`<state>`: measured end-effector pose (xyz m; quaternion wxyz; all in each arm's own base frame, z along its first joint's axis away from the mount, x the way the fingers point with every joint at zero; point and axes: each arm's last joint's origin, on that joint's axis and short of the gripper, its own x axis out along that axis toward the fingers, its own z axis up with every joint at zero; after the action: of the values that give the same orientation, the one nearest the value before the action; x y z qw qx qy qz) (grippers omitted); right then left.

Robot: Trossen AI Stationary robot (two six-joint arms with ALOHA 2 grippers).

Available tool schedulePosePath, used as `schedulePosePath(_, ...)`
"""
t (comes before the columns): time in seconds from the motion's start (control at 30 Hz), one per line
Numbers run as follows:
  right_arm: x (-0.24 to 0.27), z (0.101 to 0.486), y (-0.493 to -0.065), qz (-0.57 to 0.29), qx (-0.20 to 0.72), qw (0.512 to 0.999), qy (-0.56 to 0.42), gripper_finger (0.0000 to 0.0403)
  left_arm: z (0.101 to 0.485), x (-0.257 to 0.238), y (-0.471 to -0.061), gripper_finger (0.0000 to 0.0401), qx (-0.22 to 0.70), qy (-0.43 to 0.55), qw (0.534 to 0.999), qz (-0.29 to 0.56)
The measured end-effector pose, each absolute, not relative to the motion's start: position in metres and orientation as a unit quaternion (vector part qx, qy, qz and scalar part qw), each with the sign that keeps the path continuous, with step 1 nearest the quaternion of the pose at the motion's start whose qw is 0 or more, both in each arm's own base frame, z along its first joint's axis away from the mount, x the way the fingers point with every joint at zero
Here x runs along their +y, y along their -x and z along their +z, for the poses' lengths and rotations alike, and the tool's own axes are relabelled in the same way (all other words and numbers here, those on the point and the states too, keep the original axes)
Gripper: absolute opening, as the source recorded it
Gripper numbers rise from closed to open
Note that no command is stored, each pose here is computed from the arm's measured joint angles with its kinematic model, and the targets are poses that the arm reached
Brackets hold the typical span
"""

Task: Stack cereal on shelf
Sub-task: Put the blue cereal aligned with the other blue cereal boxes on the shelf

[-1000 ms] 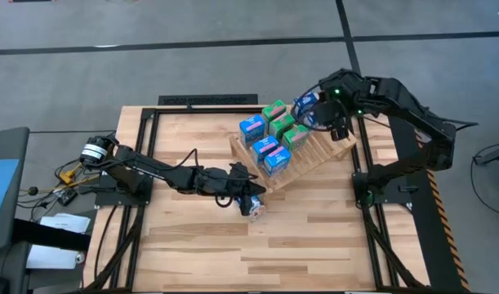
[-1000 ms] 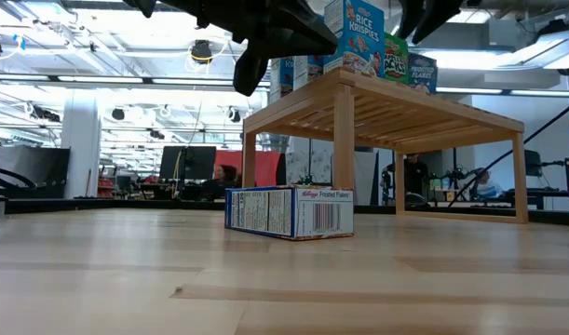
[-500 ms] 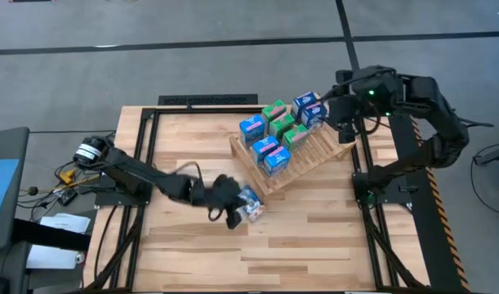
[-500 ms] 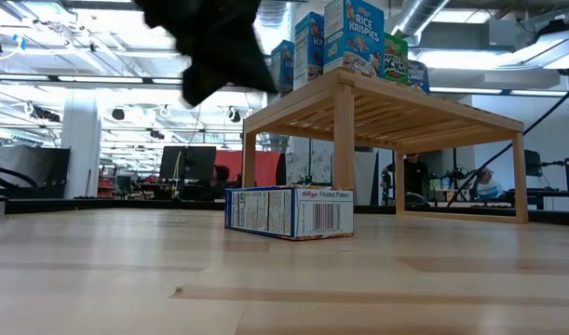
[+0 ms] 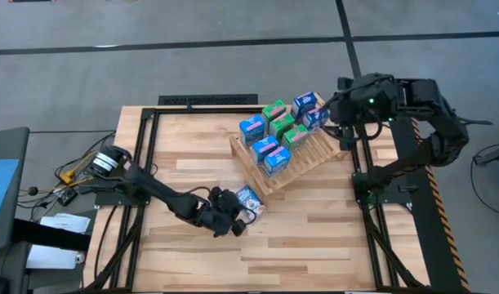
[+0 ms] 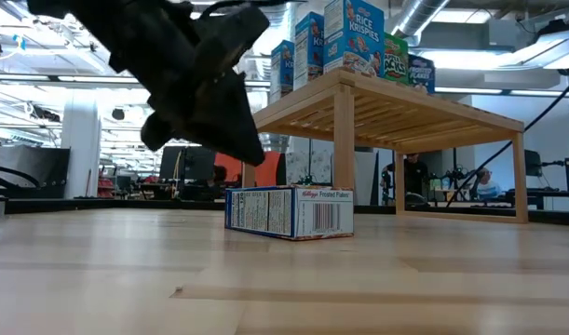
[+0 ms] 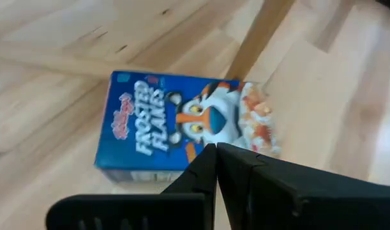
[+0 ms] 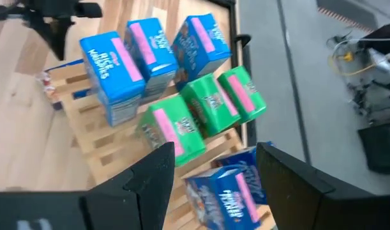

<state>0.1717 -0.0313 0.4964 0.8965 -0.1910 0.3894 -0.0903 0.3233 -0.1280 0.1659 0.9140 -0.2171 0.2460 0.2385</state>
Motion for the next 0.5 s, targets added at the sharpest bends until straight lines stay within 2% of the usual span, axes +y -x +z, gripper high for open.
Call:
schedulePosePath(0.27, -0.022, 0.494, -0.171, -0.084, 0.394, 0.903, 0.151, 0.0245, 0.143, -0.143, -0.324, 0.0, 0.216, 0.214, 0.912, 0.275)
schedulePosePath(0.5, -0.012, 0.492, -0.17, -0.071, 0.401, 0.904, 0.128, 0.0245, 0.131, -0.151, -0.335, 0.0, 0.177, 0.227, 0.922, 0.258)
